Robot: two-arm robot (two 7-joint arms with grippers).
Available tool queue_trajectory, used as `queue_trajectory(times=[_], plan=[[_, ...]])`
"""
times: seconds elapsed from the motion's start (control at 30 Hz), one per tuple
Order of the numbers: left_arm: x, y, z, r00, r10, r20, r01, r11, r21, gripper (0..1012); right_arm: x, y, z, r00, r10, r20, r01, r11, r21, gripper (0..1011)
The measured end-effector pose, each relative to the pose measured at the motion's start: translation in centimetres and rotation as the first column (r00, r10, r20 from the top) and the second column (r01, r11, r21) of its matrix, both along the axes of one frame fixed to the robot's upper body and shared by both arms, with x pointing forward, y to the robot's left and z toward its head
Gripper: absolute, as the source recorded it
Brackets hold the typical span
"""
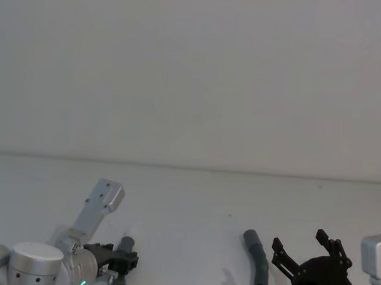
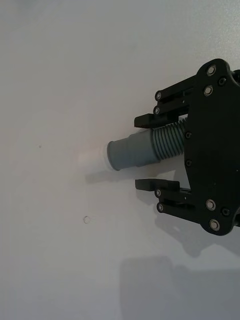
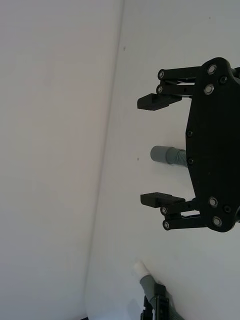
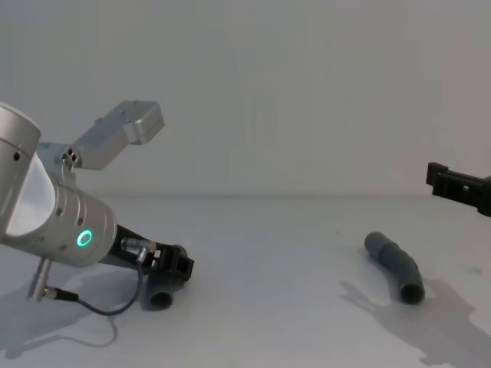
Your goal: Use both hands to pick up one end of the pipe from the table, align the ends, and insert them.
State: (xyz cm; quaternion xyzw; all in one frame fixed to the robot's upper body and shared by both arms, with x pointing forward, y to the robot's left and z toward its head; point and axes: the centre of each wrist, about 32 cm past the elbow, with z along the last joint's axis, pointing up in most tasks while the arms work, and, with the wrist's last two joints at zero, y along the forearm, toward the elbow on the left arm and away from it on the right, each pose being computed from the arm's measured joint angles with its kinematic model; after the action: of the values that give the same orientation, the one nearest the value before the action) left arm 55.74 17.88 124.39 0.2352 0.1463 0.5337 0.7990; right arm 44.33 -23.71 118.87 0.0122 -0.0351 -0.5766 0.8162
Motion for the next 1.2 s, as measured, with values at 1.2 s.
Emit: queue_trajectory(times=[1.2], plan=[[0.05,0.02,-0.04,1.0000,0.000,-0.002,0.000,1.0000,0.001,343,0.00,0.00,0.00,1.000,0.000,0.000,0.000,1.000,0.000,1002]])
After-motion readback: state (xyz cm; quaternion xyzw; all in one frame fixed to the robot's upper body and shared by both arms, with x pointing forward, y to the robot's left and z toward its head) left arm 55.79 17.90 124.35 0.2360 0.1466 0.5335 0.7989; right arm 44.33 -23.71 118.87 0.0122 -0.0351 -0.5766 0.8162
